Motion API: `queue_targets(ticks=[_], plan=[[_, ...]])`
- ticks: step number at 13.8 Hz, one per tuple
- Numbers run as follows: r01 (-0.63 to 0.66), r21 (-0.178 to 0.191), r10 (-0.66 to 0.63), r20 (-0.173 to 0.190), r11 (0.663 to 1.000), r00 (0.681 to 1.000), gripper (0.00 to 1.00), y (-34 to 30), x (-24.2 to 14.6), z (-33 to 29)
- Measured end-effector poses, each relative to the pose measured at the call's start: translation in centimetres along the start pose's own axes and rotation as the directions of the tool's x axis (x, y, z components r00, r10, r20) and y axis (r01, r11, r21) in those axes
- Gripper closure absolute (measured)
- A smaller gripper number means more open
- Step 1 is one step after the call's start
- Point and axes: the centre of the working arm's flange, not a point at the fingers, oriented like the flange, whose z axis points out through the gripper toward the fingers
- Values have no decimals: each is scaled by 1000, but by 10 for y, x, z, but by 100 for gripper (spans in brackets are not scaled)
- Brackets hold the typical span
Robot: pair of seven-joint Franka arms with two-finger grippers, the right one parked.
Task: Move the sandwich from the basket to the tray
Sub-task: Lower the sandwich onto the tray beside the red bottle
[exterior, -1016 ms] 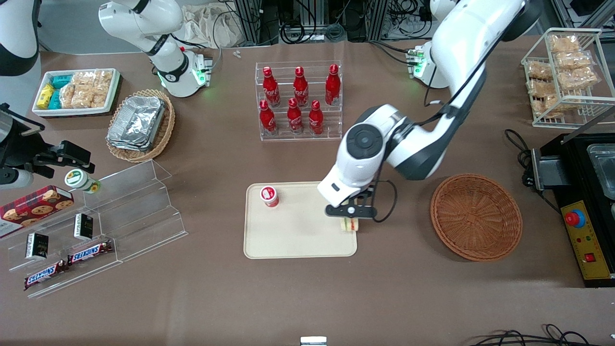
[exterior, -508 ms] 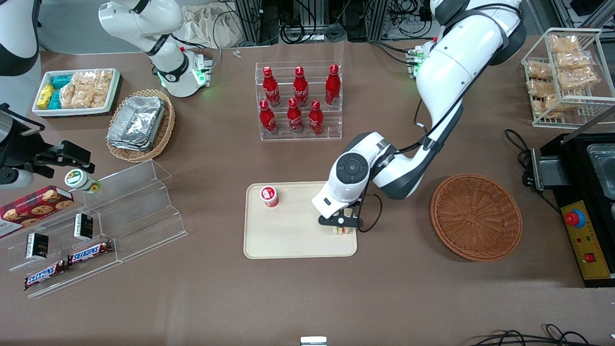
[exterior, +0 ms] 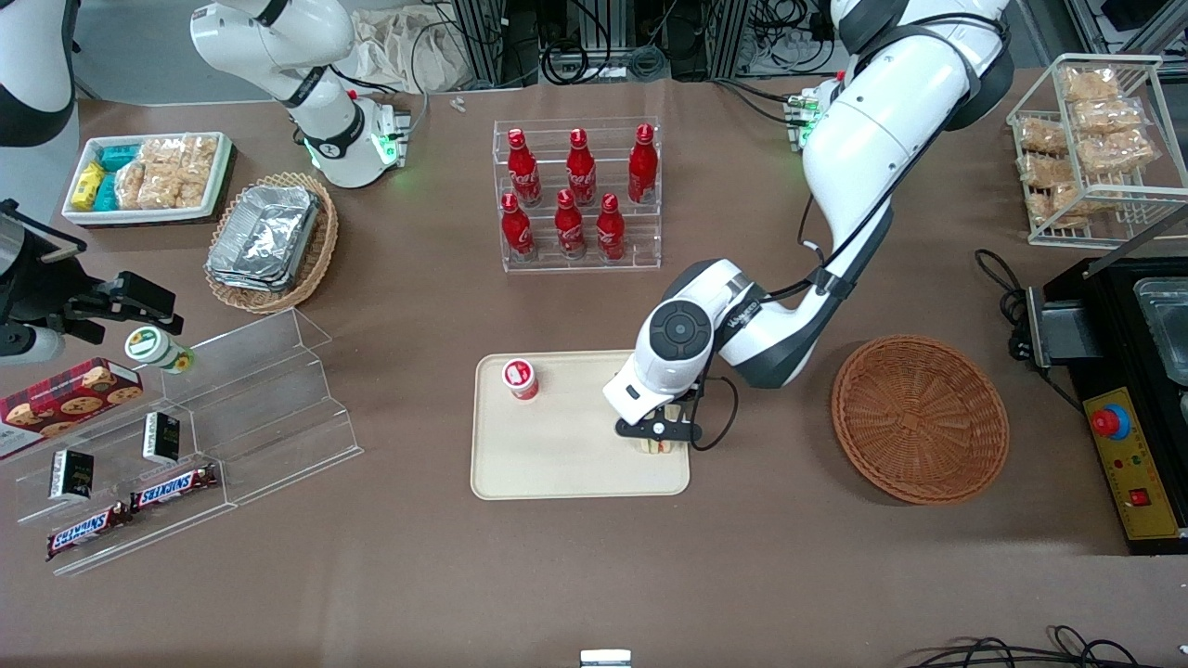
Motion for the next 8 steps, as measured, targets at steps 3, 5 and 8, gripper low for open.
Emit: queue_targets(ticks=[3,5,8], plan=[[-7,64,3,59,998,998,11,-13,-2,-31],[-48,76,42,82,996,996,0,-30,-5,-92],[-76,109,68,78,991,995,0,-85,-16,-195]])
